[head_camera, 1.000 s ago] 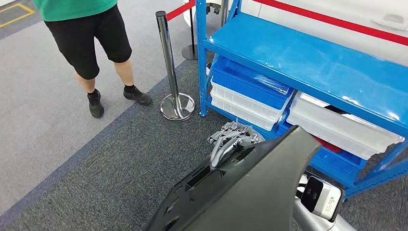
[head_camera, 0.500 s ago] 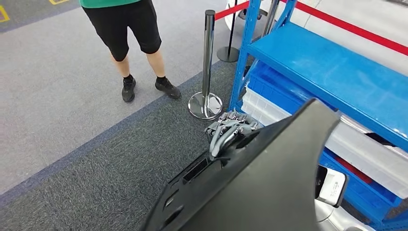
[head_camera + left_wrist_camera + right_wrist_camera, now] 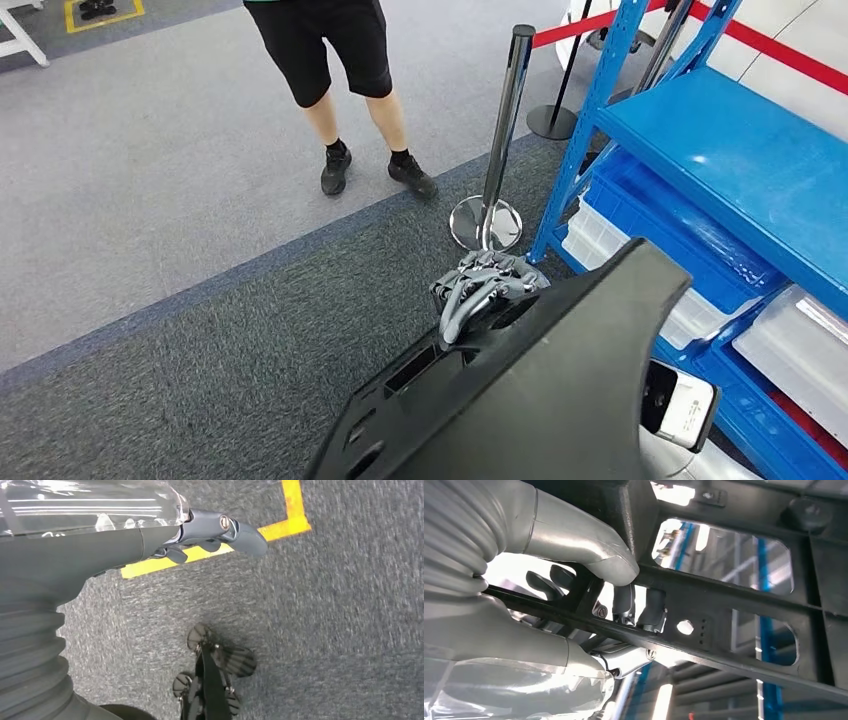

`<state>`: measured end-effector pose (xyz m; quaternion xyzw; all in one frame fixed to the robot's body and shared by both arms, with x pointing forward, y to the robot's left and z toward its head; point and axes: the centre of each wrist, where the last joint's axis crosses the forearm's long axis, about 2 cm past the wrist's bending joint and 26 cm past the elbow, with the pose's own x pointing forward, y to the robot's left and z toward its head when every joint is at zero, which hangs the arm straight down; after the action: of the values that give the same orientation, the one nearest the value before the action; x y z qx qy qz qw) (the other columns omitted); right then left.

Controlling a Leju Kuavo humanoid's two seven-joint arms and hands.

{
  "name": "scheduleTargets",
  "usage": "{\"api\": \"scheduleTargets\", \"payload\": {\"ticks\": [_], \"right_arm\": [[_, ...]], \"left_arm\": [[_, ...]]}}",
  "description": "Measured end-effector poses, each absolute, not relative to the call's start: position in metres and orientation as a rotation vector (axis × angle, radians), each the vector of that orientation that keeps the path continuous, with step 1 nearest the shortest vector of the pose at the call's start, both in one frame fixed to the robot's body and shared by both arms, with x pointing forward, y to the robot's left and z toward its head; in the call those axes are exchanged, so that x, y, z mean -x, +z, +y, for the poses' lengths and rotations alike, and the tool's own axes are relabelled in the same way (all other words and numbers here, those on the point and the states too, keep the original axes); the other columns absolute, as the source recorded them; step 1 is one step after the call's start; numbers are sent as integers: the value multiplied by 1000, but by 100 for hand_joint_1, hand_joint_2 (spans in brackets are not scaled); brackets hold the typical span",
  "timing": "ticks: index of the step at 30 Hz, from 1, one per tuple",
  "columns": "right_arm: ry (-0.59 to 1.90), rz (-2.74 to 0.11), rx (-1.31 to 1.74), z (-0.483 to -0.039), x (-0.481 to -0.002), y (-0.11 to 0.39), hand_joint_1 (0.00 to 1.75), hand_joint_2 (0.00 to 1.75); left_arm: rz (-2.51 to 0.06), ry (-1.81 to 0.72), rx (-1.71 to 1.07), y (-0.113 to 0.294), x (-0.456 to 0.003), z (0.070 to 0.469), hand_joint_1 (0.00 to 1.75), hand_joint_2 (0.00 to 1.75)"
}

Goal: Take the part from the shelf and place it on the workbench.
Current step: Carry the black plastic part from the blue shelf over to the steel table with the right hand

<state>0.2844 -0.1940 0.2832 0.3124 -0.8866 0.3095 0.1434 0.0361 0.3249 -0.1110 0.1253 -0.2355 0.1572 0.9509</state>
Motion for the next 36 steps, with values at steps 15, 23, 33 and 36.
{"api": "scheduleTargets", "payload": {"ticks": [15, 23, 33, 36], "right_arm": [[868, -2555, -794, -167, -269, 257, 175, 175], [875, -2523, -756, -167, -259, 241, 175, 175], [859, -2533, -770, -178, -259, 254, 175, 175], [867, -2532, -803, -180, -267, 263, 175, 175]], "left_arm": [[-571, 283, -268, -111, -34, 324, 0, 175], [-595, 279, -215, -111, -37, 321, 0, 175], [-572, 263, -170, -110, -44, 322, 0, 175], [-555, 266, -181, -110, -45, 322, 0, 175]]}}
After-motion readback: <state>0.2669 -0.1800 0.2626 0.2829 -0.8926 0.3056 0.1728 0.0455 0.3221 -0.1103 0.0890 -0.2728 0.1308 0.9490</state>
